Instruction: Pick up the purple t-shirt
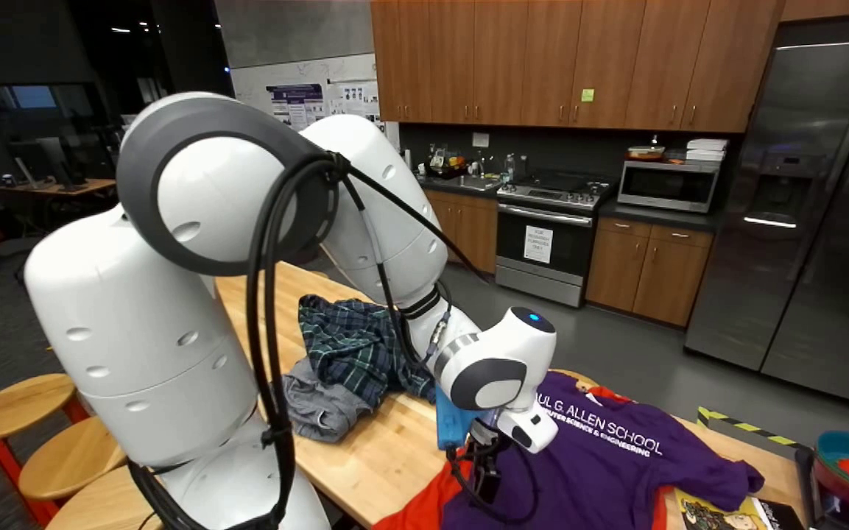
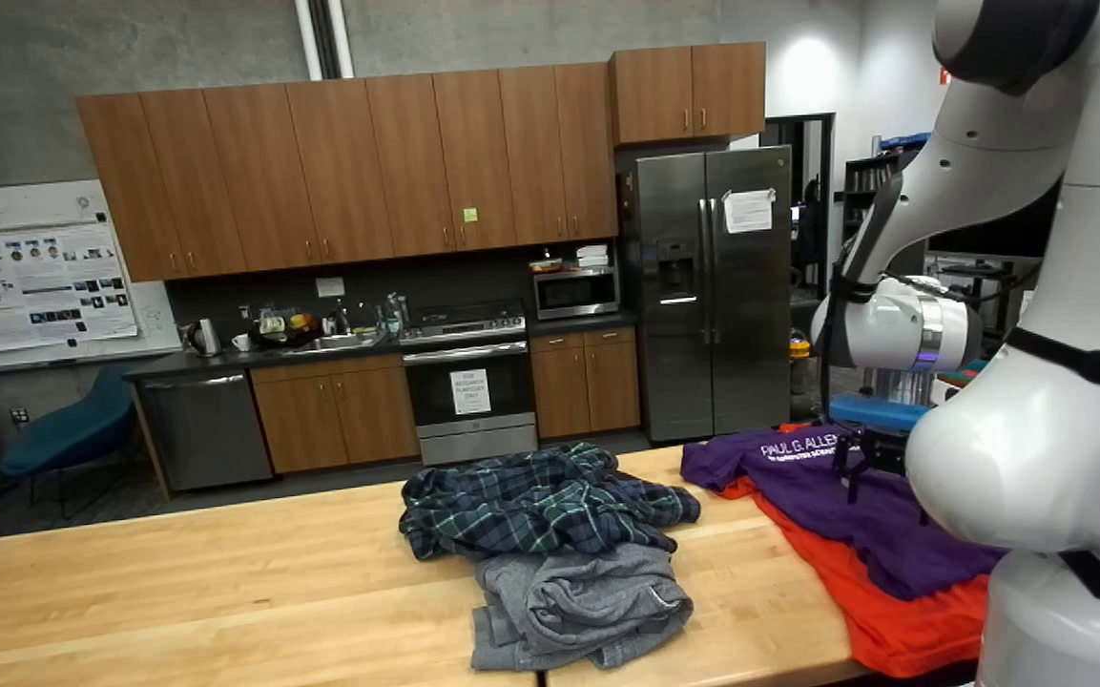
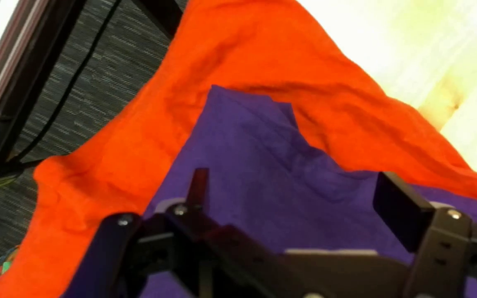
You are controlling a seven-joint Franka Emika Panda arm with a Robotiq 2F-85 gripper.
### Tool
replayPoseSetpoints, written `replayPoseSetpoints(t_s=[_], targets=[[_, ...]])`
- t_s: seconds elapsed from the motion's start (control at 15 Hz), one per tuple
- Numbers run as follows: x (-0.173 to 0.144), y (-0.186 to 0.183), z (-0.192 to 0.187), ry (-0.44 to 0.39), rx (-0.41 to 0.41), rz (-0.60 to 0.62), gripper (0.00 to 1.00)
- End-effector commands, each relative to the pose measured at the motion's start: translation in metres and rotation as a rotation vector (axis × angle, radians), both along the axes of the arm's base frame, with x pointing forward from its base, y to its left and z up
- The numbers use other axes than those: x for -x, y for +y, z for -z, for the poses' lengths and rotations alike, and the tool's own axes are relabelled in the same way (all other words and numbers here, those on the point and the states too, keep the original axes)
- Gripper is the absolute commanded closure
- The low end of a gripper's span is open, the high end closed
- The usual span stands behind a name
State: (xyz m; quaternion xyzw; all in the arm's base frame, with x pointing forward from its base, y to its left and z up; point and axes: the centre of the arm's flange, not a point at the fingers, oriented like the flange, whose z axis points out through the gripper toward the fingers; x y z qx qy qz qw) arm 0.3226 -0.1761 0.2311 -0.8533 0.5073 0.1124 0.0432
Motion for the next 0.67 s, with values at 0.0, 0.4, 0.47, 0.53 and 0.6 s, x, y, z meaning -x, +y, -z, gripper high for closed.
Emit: replayPoseSetpoints(t_s=[0.0, 0.4, 0.47, 0.53, 0.6], targets=[[-0.002, 0.013, -0.019, 0.054, 0.038, -0.125, 0.0], [-0.014, 0.028, -0.039, 0.101, 0.112, -0.273, 0.0], [-0.013, 0.021, -0.02, 0.101, 0.093, -0.252, 0.0], [-0.015, 0.024, -0.024, 0.099, 0.097, -0.262, 0.0], [-0.017, 0.025, -0.027, 0.096, 0.099, -0.268, 0.0]])
